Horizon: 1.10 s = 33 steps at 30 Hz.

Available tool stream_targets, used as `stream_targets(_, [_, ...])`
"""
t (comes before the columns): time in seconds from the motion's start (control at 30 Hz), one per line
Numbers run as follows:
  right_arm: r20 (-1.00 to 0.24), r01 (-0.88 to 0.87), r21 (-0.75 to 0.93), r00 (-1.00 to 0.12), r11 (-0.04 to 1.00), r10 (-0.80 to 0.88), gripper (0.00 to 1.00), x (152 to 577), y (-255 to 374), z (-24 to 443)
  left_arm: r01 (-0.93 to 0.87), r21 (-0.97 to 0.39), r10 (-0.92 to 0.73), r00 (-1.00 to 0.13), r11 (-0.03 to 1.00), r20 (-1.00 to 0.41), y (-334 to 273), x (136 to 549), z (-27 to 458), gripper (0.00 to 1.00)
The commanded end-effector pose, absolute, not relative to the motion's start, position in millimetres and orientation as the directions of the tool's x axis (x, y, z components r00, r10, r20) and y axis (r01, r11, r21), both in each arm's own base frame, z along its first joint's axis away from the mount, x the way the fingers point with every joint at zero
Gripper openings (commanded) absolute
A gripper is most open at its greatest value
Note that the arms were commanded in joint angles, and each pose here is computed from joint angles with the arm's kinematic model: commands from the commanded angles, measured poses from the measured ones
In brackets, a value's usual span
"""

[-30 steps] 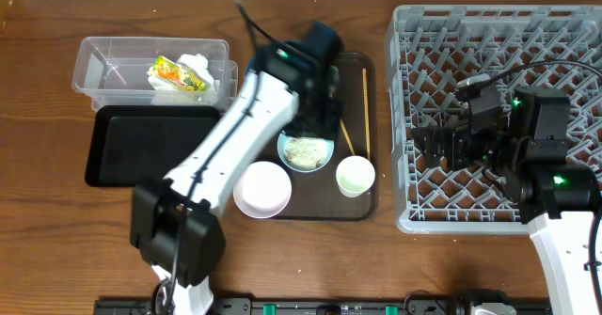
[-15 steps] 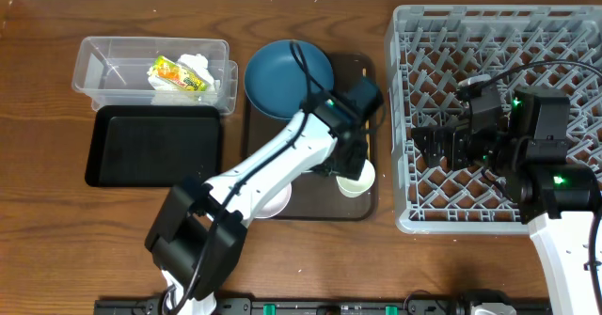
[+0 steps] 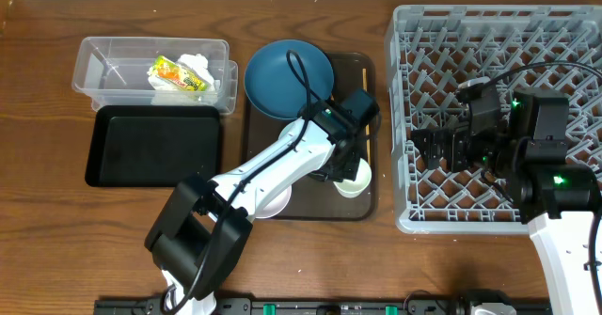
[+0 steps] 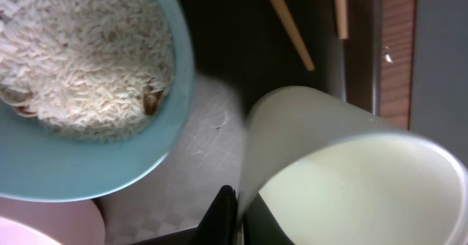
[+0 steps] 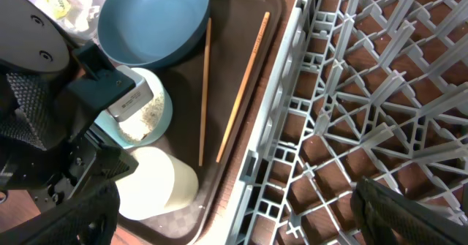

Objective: Sort waste into correct bins and load items into the dishwasher rack
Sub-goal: 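Reach the left gripper to the white cup and grasp it, then lift the white cup and hand it to the right gripper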

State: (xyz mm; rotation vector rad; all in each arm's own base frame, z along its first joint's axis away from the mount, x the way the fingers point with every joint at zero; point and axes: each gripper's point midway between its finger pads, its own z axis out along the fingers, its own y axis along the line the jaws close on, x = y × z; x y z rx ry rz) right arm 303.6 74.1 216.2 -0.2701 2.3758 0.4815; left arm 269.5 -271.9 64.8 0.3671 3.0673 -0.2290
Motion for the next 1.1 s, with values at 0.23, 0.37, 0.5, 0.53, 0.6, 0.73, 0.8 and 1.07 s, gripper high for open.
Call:
stream_targets(0.23, [-0.654,-0.298,0.363,-0.756,0.883,0.014,0.99,305.0,85.9,225.1,0.205,-0.361,0.192,-0.979,0.910,-0.073,-269.8,281.8,111.2,0.06])
stream_targets(0.37, [-0.662,-0.375,0.438,-0.750,0.817,0.011,0.99,303.8,104.5,233.2,0.175,-0.564,0.127,-0.984,0.807,-0.123,-255.7,300.9,161.6,0.06])
stream_targets(0.5, [-0.673,-0.491,0.544,-0.739,0.681,0.004,0.99,301.6,132.1,246.0,0.176,-0.740,0.083,-0.984,0.649,-0.161,-238.7,314.5,207.1,0.06])
stream_targets(0.53, [-0.683,-0.525,0.564,-0.731,0.638,0.002,0.99,301.4,138.6,250.1,0.172,-0.770,0.073,-0.984,0.614,-0.161,-234.5,316.5,214.9,0.06])
stream_targets(0.6, [-0.712,-0.605,0.588,-0.702,0.537,-0.011,0.96,301.1,151.5,258.9,0.172,-0.825,0.065,-0.985,0.538,-0.163,-227.1,319.6,228.3,0.06])
stream_targets(0.73, [-0.770,-0.721,0.584,-0.638,0.373,-0.028,0.82,299.2,166.4,272.8,0.182,-0.885,0.067,-0.983,0.429,-0.170,-221.0,320.1,245.9,0.06])
stream_targets(0.8, [-0.788,-0.755,0.579,-0.615,0.308,-0.026,0.79,300.0,170.9,277.5,0.186,-0.900,0.073,-0.983,0.394,-0.171,-221.8,318.7,251.7,0.06])
stream_targets(1.07, [-0.827,-0.820,0.543,-0.560,0.179,-0.057,0.82,301.1,194.1,277.4,0.214,-0.946,0.116,-0.975,0.245,-0.190,-231.2,309.6,276.3,0.06])
